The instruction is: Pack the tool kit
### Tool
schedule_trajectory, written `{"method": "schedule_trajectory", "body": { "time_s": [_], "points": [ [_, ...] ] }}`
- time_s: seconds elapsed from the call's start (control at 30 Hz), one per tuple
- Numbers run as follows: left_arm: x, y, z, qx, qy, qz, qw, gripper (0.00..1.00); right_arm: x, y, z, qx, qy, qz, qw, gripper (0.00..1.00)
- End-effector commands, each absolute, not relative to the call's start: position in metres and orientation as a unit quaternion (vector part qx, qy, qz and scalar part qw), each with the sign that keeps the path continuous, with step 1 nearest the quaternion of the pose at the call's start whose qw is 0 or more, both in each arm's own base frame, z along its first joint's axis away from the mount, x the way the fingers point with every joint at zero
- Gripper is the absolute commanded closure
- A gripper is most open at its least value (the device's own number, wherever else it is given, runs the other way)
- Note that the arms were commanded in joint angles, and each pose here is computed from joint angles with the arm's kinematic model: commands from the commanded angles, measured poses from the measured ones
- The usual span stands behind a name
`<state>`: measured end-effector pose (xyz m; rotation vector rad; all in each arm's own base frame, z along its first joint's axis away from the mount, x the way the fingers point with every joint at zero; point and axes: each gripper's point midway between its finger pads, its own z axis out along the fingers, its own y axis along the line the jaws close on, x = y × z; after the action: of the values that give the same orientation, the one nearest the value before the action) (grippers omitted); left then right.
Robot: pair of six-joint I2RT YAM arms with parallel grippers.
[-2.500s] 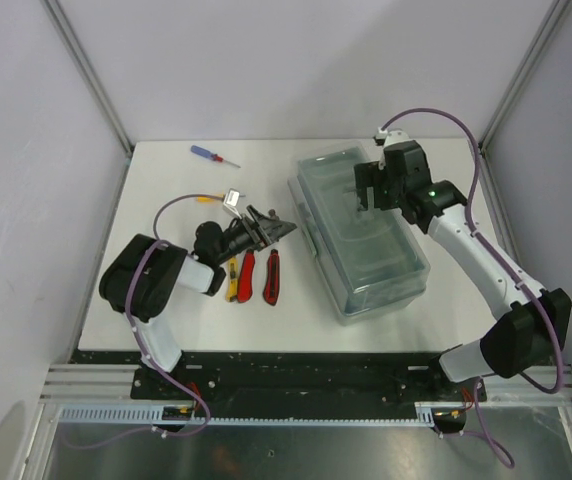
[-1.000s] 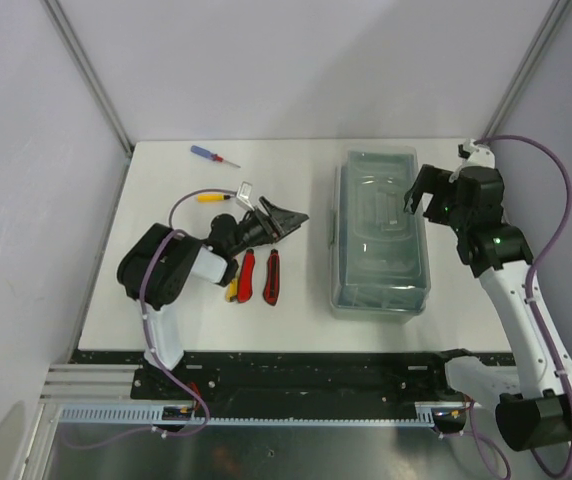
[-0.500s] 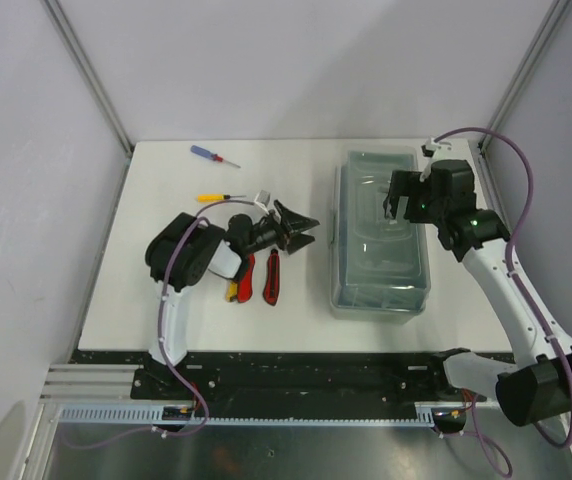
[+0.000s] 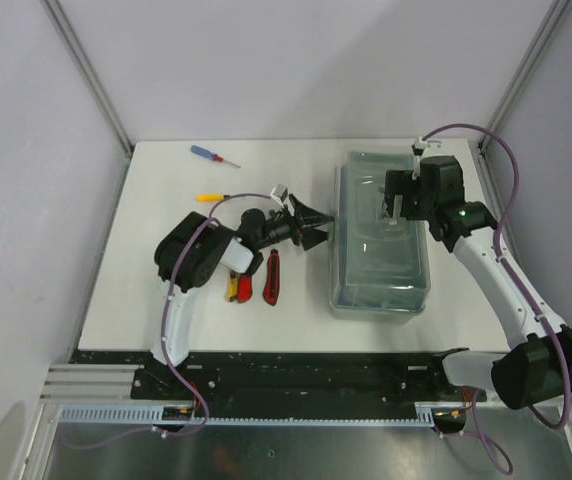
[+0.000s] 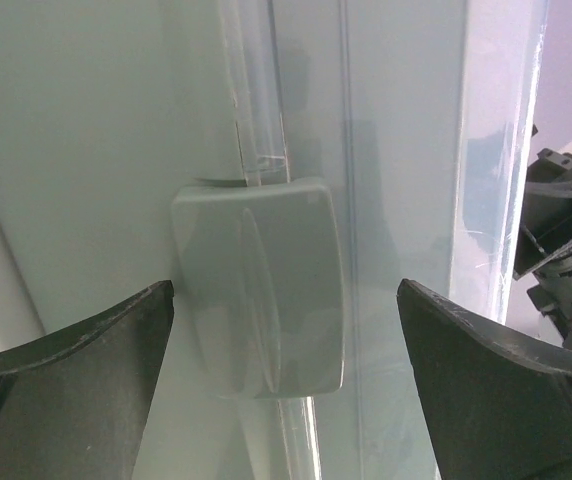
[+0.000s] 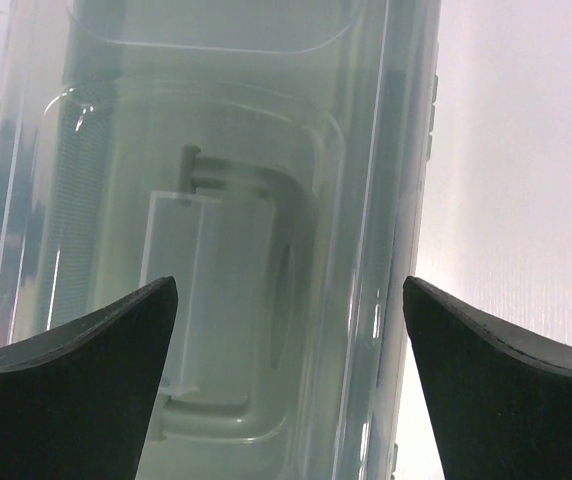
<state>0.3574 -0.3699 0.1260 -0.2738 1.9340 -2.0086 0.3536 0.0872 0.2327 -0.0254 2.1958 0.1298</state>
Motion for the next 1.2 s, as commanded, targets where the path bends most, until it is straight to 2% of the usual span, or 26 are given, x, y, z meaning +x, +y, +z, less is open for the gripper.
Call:
{"method": "schedule_trajectory", "body": {
  "time_s": [0.0, 0.27, 0.53, 0.67, 0.77, 1.17],
  "points": [
    [0.337, -0.371, 0.191, 0.013, 0.579, -0.778, 0.243, 0.04, 0.340, 0.106, 0.195, -0.031, 0.921, 0.086, 0.379, 0.02],
    [0.325, -0.369, 0.183, 0.012, 0.591, -0.775, 0.223, 0.20, 0.335, 0.106, 0.176, -0.039, 0.934, 0.081, 0.346, 0.04],
    [0.320, -0.368, 0.182, 0.017, 0.594, -0.774, 0.218, 0.31, 0.352, 0.104, 0.261, -0.031, 0.860, 0.086, 0.502, 0.05],
    [0.321, -0.368, 0.181, 0.020, 0.594, -0.772, 0.223, 0.30, 0.351, 0.117, 0.300, -0.046, 0.818, 0.083, 0.567, 0.15],
    [0.321, -0.368, 0.179, 0.019, 0.595, -0.772, 0.224, 0.29, 0.349, 0.124, 0.312, -0.043, 0.804, 0.078, 0.588, 0.20],
    [0.320, -0.368, 0.177, 0.021, 0.597, -0.769, 0.227, 0.28, 0.341, 0.141, 0.236, -0.042, 0.882, 0.086, 0.462, 0.51]
  ]
}}
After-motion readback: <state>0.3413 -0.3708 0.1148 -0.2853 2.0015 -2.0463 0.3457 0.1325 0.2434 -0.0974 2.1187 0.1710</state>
